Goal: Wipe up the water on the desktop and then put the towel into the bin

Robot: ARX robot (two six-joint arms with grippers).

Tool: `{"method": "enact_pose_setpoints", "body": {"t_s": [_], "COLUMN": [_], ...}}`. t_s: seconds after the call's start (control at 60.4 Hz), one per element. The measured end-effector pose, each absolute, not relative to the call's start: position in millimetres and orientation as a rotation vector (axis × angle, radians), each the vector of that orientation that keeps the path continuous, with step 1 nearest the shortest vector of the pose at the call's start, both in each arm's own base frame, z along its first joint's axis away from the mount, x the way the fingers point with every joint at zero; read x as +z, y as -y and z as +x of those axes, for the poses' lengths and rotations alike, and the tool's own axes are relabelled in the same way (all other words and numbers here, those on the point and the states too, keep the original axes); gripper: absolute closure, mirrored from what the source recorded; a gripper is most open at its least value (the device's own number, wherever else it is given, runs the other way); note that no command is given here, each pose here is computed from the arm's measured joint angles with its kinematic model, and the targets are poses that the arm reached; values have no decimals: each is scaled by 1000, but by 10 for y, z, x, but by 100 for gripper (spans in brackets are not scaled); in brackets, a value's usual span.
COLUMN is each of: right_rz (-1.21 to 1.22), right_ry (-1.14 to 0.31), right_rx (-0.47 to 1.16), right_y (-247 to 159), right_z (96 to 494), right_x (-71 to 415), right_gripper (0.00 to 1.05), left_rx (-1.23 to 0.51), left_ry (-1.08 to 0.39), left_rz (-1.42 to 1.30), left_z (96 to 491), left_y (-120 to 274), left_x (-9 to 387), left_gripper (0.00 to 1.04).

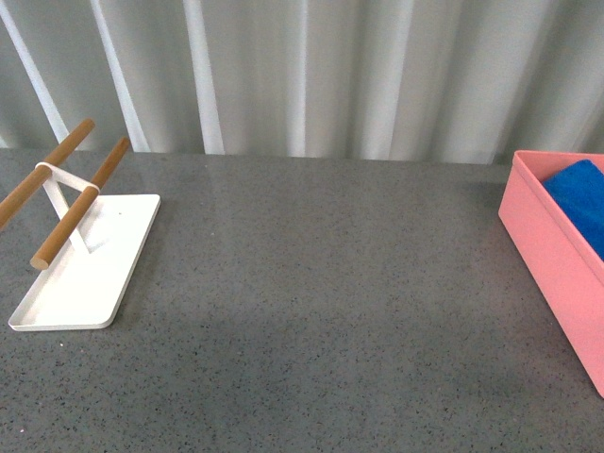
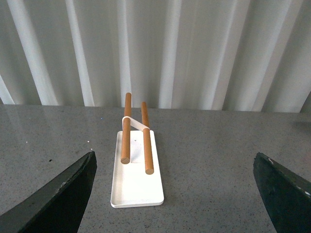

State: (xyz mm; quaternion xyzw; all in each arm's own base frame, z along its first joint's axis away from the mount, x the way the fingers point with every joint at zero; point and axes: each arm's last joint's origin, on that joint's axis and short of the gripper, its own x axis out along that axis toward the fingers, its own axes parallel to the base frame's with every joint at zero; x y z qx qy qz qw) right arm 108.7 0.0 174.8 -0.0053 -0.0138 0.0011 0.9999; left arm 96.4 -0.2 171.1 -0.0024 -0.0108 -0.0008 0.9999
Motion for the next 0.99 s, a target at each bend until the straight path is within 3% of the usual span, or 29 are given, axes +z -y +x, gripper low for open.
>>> {"method": "enact_pose_setpoints", "body": {"t_s": [0.398, 0.746, 0.862, 0.994], "right_rz": [-10, -10, -10, -9], "right_ry": [22, 22, 22, 22], "right_rx": [0, 0, 0, 0], "right_y": [1, 1, 1, 1], "right_z": [964, 964, 964, 964], "right_x": [1717, 1717, 1717, 1717], "right_gripper": [101, 38, 7, 7], "left_rx": [-2, -2, -2, -2], "left_ry": [22, 22, 22, 22], "left_rz": [-5, -5, -5, -5], "left_z": [964, 964, 964, 964], "left_y": [2, 2, 2, 2], "left_x": [1711, 1711, 1711, 1711], "left_gripper": [7, 7, 7, 7]}}
